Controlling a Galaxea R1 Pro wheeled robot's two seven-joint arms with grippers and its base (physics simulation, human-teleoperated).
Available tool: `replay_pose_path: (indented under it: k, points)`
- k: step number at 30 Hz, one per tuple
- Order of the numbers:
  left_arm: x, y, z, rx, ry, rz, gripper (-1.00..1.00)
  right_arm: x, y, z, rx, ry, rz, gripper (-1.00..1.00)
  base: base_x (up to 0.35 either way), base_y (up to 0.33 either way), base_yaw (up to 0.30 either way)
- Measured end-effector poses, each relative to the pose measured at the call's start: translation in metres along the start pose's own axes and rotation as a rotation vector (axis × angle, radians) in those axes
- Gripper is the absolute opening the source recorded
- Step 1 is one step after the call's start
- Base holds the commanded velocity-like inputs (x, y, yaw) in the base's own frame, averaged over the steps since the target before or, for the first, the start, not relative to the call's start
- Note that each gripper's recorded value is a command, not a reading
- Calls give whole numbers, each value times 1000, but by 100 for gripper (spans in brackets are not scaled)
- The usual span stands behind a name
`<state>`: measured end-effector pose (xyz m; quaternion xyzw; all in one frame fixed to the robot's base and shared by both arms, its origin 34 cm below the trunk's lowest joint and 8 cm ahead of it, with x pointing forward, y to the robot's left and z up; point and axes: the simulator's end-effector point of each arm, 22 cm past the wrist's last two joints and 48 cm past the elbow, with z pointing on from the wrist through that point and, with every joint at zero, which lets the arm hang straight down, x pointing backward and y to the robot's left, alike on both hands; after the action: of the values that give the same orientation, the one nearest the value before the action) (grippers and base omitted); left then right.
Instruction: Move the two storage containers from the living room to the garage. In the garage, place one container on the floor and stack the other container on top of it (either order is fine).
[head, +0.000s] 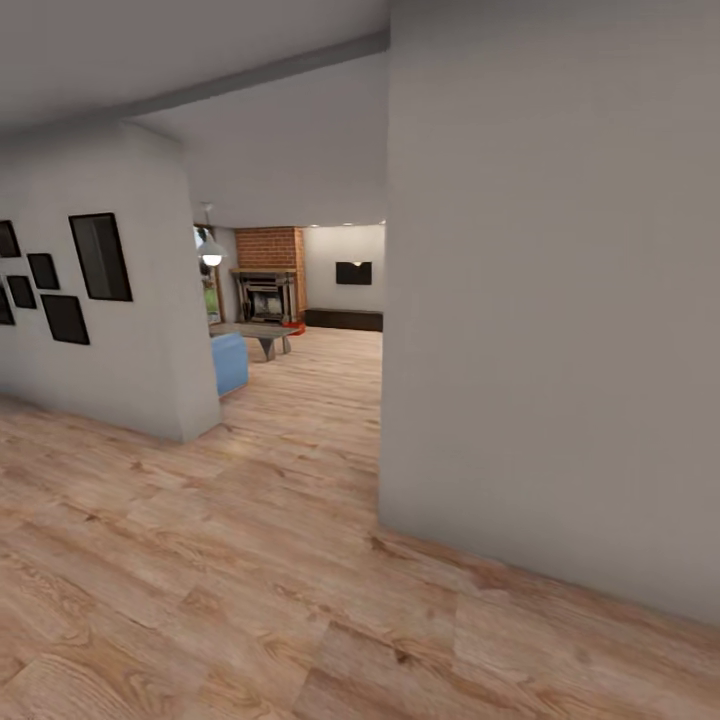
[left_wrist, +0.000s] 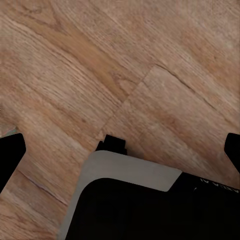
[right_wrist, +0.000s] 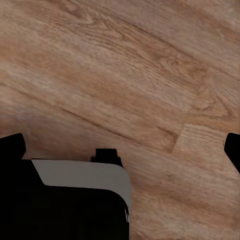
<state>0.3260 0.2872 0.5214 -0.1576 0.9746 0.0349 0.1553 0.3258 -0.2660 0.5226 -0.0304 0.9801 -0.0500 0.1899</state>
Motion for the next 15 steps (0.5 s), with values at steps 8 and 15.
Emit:
replay_pose_path:
  k: [8,15]
  points:
    - [0,0,0,0,1,0,100,0,0,0,0,0,1,100,330,0,270]
    - [0,0,0,0,1,0,100,0,0,0,0,0,3,100,330,0,270]
